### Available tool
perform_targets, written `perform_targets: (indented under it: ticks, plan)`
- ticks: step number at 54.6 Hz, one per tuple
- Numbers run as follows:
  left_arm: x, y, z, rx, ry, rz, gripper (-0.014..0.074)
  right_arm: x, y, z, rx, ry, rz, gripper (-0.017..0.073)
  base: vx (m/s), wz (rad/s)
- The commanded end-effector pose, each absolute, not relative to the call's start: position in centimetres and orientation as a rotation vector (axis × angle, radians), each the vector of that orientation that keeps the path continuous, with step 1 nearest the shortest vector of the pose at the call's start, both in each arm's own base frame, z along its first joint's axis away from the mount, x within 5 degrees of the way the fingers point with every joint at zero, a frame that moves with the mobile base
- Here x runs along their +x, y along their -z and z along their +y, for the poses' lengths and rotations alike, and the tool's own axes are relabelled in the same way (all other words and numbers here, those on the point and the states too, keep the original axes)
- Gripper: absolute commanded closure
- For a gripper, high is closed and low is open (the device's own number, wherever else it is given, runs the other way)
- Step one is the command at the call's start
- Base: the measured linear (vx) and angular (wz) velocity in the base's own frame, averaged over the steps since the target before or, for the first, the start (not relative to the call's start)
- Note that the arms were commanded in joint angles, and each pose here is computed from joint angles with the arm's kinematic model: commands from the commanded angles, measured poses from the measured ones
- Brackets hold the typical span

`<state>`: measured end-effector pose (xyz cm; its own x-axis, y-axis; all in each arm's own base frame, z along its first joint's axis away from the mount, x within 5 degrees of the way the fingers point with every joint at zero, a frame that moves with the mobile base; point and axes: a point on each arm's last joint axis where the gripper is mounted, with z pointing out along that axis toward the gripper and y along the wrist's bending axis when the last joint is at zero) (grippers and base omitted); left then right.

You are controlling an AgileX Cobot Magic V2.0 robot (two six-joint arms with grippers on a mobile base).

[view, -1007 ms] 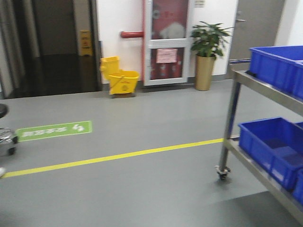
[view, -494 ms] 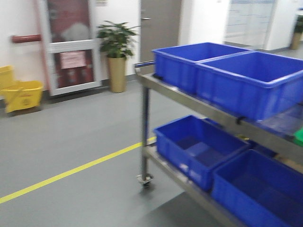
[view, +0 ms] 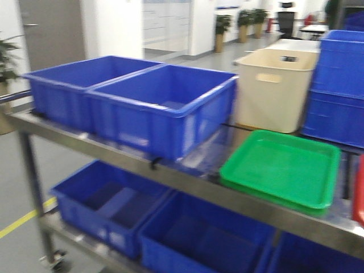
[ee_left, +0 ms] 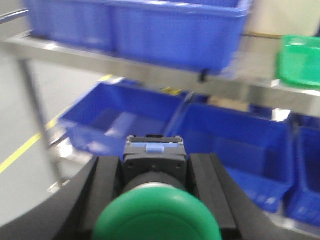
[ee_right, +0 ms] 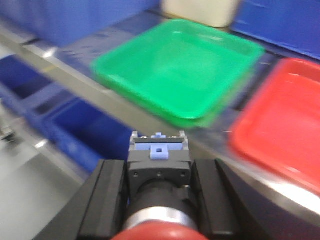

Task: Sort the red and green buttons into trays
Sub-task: 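Stop the base in front of the green and red trays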

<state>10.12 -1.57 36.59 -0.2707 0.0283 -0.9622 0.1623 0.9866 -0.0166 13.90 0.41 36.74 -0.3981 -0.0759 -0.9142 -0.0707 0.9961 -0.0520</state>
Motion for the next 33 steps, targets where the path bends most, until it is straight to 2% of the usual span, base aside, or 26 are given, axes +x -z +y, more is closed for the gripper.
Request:
perform_targets:
  ticks: [1,21,33]
  plan:
    - [10.27,-38.14,-1.53,0.112,0.139,1.733,0.0596,13.93,-38.51,0.31,-0.093,0.018,1.861,0.0568,0.32,-0.79]
    - [10.27,-38.14,-1.53,0.112,0.139,1.733,0.0596,13.93,-38.51,0.31,-0.093,0.018,1.861,0.0568,0.30,-0.74]
    - [10.27,-38.14,-1.53,0.112,0.139,1.733,0.0596,13.93,-38.51,0.31,-0.093,0.018,1.861,0.0568,0.27,-0.53]
